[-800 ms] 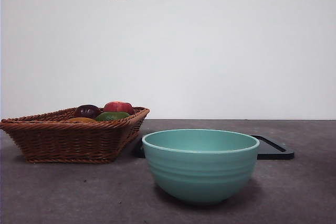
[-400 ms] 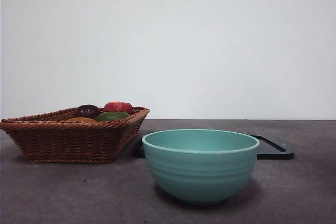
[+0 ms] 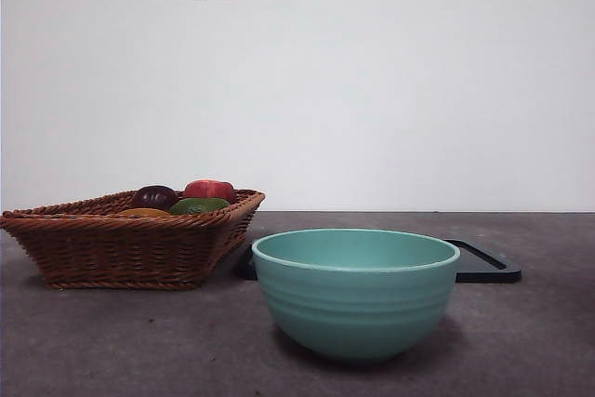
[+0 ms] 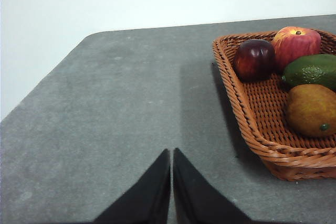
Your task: Pick up the wifruite, put it on the bowl, pick up the plate, put it on desk
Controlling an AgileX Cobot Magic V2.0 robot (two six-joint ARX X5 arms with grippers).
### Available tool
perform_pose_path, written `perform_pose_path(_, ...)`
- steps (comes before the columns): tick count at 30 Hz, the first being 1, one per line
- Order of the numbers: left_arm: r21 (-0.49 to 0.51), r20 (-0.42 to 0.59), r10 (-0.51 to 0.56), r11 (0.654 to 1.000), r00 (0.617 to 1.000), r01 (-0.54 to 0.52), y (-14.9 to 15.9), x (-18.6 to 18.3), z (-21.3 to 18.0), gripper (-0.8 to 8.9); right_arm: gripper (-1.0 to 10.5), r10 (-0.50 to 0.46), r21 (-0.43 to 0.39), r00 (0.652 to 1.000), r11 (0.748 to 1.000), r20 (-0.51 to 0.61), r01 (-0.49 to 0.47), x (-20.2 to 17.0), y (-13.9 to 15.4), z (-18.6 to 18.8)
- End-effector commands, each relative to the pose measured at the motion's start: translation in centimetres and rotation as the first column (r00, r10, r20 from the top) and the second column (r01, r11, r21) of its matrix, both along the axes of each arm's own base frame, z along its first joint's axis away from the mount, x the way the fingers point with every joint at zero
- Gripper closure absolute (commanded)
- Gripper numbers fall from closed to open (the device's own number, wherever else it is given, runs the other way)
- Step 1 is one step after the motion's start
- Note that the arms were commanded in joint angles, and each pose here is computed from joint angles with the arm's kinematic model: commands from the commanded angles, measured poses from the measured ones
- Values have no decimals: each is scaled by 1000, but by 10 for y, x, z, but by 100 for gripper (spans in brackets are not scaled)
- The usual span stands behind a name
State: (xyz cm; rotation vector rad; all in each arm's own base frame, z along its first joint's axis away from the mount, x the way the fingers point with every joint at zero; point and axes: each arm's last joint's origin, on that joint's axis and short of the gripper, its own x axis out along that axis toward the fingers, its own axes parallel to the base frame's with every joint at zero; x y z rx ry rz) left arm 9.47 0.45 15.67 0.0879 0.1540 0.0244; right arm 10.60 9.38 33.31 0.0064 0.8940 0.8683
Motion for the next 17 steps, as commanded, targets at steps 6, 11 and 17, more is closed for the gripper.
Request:
perform_pose_path(6, -4, -26, 7, 1000, 1000, -7, 0, 1, -8, 806, 941, -164, 60, 963, 986, 212, 155, 5, -32, 12)
perform_pose_path(11, -4, -26, 7, 1000, 1000, -7, 0, 1, -8, 806, 941, -373, 177, 826, 928, 424, 328, 5, -61, -1)
perform_pose_path(17, -4, -26, 7, 1000, 1000, -7, 0, 1, -8, 806, 941, -564, 292, 518, 806, 644, 515, -4, -87, -59)
